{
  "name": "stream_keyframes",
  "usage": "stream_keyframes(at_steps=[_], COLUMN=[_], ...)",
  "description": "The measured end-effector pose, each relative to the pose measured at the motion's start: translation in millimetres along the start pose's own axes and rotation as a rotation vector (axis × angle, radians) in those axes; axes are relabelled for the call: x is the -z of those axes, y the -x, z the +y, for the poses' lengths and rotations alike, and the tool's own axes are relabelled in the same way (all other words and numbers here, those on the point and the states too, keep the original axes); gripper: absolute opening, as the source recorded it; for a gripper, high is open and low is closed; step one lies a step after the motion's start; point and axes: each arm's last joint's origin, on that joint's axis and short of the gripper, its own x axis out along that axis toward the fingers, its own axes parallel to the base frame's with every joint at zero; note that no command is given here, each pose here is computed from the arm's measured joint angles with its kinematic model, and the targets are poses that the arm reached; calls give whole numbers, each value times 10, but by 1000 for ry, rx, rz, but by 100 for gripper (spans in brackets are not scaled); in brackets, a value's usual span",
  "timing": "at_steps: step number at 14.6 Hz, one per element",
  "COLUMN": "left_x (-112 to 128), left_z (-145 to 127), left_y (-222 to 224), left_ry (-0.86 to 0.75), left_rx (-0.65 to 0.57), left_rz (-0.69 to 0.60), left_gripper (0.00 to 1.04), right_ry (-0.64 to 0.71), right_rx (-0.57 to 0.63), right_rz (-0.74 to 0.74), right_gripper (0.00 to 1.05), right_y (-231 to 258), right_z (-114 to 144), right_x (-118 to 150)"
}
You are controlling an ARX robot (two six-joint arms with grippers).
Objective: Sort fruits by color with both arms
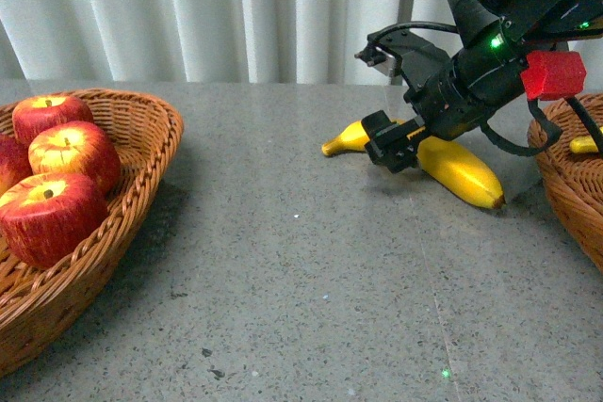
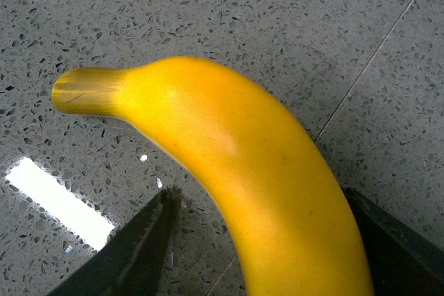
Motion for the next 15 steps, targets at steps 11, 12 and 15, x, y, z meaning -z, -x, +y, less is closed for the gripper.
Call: stream_keyframes(at_steps=[11,12,15], left_x=[0,0,0], left_z=[0,0,0], left_y=[0,0,0], left_ry=[0,0,0], left_rx=[0,0,0], left_rz=[0,0,0], left_gripper=[98,98,98], right_ry=[-330,-372,-391], right_rx=[-13,38,153], right_rz=[-297,-275,-196], right_gripper=[36,36,36], right_y=[1127,1478,2099], right_z=[-635,-825,-1028], right_x=[-134,137,808])
